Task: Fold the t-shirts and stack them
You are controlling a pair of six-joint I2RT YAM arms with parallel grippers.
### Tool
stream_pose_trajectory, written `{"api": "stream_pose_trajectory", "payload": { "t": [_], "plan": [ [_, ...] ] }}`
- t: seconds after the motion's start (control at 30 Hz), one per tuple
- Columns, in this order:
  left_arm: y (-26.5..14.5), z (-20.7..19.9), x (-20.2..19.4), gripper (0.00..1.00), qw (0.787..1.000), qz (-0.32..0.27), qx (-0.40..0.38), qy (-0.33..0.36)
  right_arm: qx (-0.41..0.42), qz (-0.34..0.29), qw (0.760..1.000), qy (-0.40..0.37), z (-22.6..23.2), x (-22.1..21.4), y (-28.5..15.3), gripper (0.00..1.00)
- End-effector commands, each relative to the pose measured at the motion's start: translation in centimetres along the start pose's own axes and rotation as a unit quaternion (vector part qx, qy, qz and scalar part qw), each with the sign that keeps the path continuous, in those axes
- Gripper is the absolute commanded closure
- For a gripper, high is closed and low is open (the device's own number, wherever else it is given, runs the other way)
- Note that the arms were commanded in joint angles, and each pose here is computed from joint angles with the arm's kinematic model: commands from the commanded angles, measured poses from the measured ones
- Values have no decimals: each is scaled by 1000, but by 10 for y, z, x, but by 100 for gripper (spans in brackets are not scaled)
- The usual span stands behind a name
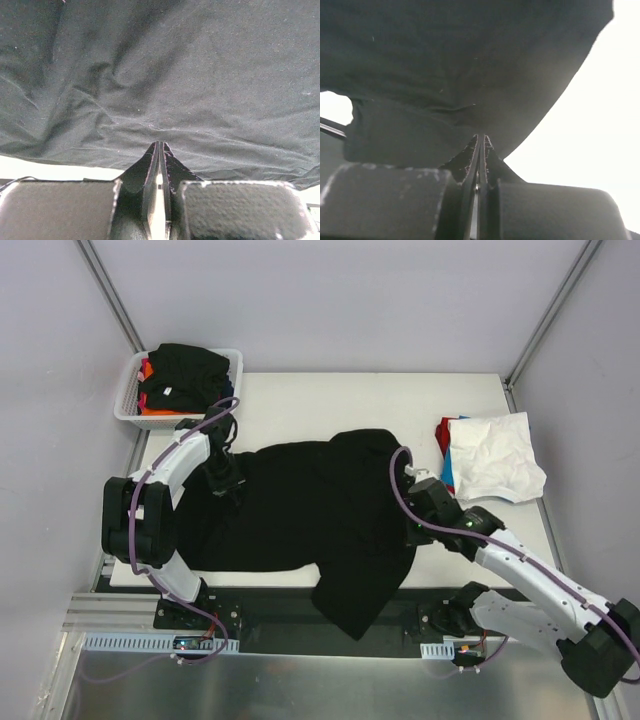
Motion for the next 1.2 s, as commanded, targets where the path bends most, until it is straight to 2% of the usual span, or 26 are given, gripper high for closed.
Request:
{"api": "stream_pose_trajectory", "payload": {
  "t": [0.0, 0.07, 0.1, 0.13, 0.17, 0.2, 0.3, 0.43, 0.57, 1.17],
  "plan": [
    [-11, 0, 1, 97, 1000, -9, 2, 4, 2, -24, 998, -58, 14, -1, 18, 99],
    [-10, 0, 1, 97, 1000, -7, 5, 8, 5, -12, 999, -46, 19, -6, 22, 99],
    [-12, 0, 1, 97, 1000, -7, 4, 10, -20, 20, 999, -45, 14, -15, 25, 99],
    [-13, 0, 1, 96, 1000, -7, 5, 11, -71, 26, 997, -30, 4, -15, 24, 99],
    [-14, 1, 1, 96, 1000, -9, 5, 14, -111, 58, 991, -44, -3, -22, 17, 99],
    [-16, 0, 2, 96, 1000, -11, 3, 16, -173, 63, 981, -60, -14, -21, 19, 99],
    [-17, 0, 2, 95, 1000, -12, 2, 25, -232, 78, 965, -91, -10, -14, 18, 99],
    [-21, 2, 1, 96, 999, -16, 2, 32, -246, 86, 957, -123, 15, -3, 25, 99],
    [-28, 5, -2, 95, 999, -25, -3, 37, -224, 78, 967, -91, 34, -10, 36, 99],
    [-11, 20, -15, 95, 999, -4, 14, 43, -199, 126, 971, -50, 53, -60, 76, 99]
  ]
}}
Point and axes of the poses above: each gripper's point midway between its finger pads, its own y axis out along the fingers, its own z axis along the line the jaws close on, x = y × z, the point moved 5 cm from there along -y, back along the fingers, and after that the axes turned 9 degrees about -y, right-handed, at the moved point
